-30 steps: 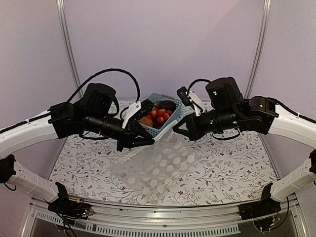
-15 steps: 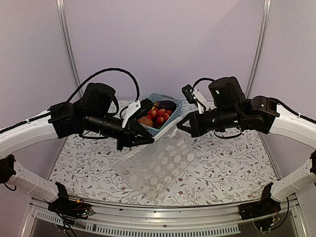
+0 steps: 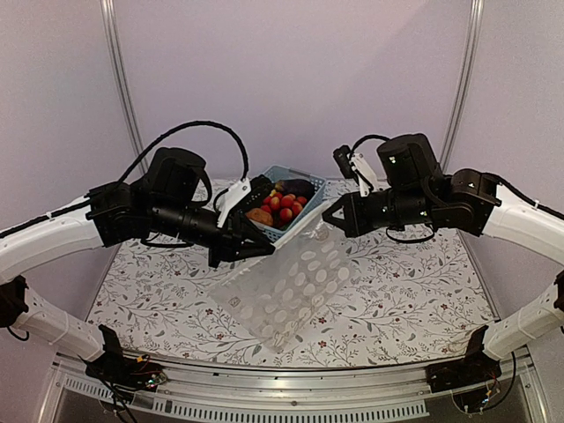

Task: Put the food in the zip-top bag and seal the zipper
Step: Unzip the zipper from the zipper food storage bag.

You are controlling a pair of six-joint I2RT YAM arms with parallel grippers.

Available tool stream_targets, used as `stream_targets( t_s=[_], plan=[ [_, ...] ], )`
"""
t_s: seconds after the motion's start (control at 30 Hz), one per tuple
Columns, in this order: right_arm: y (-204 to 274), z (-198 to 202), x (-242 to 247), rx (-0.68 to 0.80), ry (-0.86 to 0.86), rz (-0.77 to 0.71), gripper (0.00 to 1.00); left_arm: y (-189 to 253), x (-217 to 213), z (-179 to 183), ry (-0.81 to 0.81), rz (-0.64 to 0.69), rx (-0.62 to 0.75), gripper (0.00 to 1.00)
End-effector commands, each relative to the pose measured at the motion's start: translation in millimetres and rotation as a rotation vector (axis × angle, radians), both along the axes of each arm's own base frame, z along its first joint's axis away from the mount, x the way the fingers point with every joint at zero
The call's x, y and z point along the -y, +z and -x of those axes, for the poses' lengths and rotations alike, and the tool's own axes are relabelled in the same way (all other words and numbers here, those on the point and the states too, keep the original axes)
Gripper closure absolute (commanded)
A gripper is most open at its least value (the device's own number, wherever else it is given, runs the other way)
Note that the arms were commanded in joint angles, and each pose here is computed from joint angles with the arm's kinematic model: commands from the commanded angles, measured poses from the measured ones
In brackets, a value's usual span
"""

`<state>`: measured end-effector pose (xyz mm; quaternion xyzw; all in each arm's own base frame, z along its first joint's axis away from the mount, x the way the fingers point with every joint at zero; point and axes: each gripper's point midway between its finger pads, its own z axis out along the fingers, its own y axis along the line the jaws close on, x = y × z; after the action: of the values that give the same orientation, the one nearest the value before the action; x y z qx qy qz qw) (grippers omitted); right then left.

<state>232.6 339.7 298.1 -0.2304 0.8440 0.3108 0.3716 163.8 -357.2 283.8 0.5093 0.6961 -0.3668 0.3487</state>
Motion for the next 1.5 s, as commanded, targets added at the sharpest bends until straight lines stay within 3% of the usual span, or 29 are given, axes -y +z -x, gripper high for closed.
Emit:
stream_targets(
  t_s=[0.0,1.47],
  plan=[
    [6,-23,29,0.046,-0.135,0.019,1.0,1,-7,7,-0.023,-0.015,-0.014,1.0],
    [18,-41,78,0.116,-0.293,0.083,1.0,-3,-13,3,-0.005,-0.039,0.002,1.0]
  ],
)
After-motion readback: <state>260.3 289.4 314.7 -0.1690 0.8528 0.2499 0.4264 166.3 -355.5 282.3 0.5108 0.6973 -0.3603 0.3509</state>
